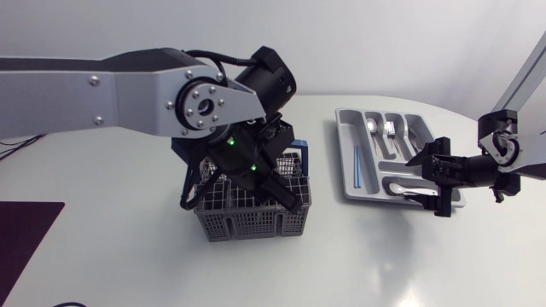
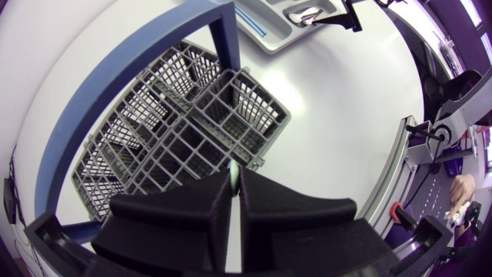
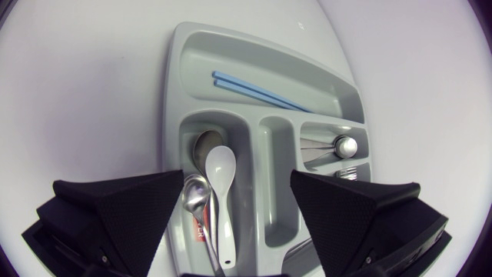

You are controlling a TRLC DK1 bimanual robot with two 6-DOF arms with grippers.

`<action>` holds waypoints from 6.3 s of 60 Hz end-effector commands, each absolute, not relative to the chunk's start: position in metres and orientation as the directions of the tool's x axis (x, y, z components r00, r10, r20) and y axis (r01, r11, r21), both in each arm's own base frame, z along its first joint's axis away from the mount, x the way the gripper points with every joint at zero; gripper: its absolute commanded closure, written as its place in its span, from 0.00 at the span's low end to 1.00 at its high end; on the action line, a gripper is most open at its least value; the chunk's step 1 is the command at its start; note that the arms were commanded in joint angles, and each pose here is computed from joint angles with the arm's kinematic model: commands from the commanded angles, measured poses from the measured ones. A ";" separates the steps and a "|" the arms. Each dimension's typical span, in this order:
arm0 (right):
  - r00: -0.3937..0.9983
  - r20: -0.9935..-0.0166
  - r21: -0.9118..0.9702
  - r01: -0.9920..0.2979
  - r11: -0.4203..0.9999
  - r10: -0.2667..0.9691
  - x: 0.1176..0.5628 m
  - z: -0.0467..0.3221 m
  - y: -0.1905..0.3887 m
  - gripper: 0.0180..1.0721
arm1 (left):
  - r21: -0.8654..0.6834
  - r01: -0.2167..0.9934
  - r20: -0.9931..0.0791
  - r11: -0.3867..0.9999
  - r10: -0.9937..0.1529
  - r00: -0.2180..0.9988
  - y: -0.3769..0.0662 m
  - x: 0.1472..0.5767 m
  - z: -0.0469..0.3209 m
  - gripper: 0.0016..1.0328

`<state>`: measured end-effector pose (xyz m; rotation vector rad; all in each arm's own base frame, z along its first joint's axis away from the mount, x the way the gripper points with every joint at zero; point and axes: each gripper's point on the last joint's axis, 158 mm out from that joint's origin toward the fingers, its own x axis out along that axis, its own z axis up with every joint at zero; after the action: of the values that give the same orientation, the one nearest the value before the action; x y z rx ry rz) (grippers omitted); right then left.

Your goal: Unload the cutlery basket into the drawer organizer.

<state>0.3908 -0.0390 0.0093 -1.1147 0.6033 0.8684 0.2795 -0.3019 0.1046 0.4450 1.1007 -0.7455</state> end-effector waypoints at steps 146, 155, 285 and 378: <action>0.169 -0.543 -0.162 -0.982 0.095 0.823 0.211 0.170 0.224 0.71 | -0.086 0.987 -0.647 -0.135 -0.746 -0.158 -0.358 0.214 0.209 0.97; 0.167 -0.551 -0.164 -0.982 0.090 0.818 0.211 0.163 0.228 0.74 | -0.086 0.986 -0.643 -0.145 -0.748 -0.166 -0.359 0.213 0.212 0.97; 0.736 -0.676 -0.710 -0.640 0.293 -0.031 0.391 0.001 -0.077 0.95 | -0.030 0.733 -0.788 0.680 -0.467 0.401 -0.142 0.302 0.182 0.04; 0.427 -0.673 -0.228 -0.897 0.379 0.604 0.303 0.073 0.244 0.95 | -0.086 0.807 -0.787 0.584 -0.537 0.304 -0.194 0.275 0.076 0.95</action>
<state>0.3009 0.2386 0.0854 -0.6390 0.5051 1.0203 0.2792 -0.1931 0.0934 0.3730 0.8367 -0.9097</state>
